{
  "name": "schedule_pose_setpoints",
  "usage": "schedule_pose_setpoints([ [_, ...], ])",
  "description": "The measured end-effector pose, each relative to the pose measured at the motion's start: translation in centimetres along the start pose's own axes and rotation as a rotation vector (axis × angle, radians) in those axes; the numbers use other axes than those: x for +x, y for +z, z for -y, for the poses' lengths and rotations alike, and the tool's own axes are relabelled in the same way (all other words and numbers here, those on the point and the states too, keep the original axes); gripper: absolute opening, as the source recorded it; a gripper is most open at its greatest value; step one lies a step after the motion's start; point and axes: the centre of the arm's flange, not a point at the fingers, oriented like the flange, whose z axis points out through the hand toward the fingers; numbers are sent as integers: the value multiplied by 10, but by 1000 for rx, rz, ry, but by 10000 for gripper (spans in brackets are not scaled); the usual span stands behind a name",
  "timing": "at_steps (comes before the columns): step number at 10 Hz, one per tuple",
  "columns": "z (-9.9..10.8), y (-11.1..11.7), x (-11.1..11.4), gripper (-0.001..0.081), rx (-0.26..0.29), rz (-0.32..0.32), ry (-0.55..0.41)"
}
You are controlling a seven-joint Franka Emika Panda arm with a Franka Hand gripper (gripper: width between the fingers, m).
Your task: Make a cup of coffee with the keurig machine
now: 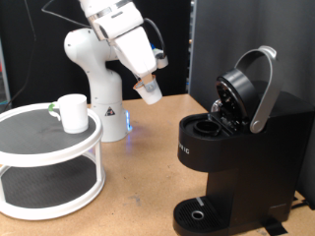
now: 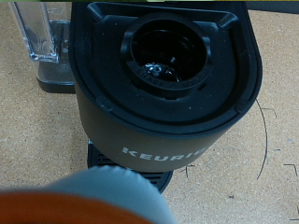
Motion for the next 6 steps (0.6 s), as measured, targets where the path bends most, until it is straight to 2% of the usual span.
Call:
schedule_pose_setpoints([
  [3, 4, 4, 0, 461, 35, 19, -32],
  [6, 6, 17, 24, 461, 54, 33, -49],
])
